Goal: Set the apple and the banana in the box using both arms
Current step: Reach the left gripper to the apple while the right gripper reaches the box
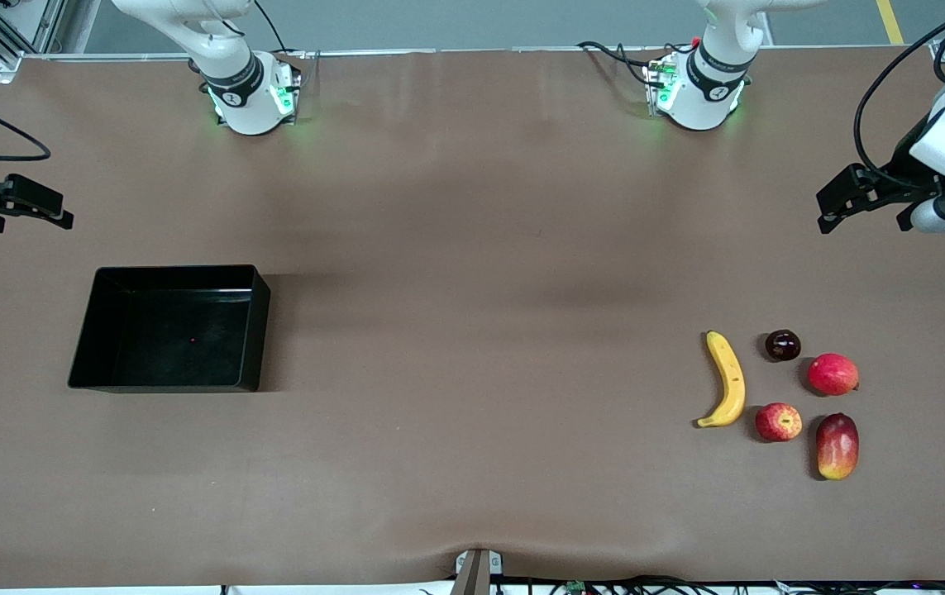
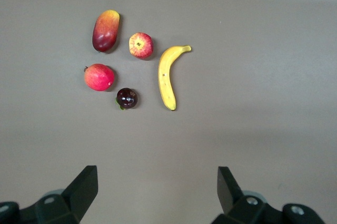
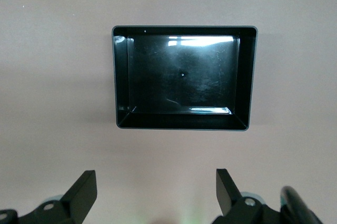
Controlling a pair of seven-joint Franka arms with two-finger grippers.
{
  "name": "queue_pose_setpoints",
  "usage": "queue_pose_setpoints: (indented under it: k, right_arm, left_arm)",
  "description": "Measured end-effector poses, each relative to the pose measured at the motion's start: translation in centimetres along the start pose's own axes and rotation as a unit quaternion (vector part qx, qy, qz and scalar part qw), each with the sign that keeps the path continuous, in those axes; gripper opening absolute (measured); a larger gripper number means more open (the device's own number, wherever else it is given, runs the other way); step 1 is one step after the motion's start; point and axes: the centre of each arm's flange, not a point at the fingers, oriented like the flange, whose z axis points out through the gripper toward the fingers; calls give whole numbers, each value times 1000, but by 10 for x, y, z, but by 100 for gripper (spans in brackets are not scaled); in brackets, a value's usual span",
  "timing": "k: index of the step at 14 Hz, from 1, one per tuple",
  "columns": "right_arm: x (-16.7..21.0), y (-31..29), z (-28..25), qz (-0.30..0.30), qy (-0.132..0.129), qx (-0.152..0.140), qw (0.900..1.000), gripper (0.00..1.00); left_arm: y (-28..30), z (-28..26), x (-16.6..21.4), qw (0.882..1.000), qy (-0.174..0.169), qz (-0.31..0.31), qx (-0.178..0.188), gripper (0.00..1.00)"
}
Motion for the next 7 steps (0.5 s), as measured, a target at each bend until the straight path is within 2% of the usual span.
queue_pose_setpoints:
  k: [5,7]
  right_arm:
    - [2,0,3,0,-2,0,1000,100]
    - [8,2,12,1,-10,1,1000,100]
  left_arm:
    - [-2,3,1,1000,-5,-1,0,100]
    - [-3,17,6,1000,-16,-2,1,100]
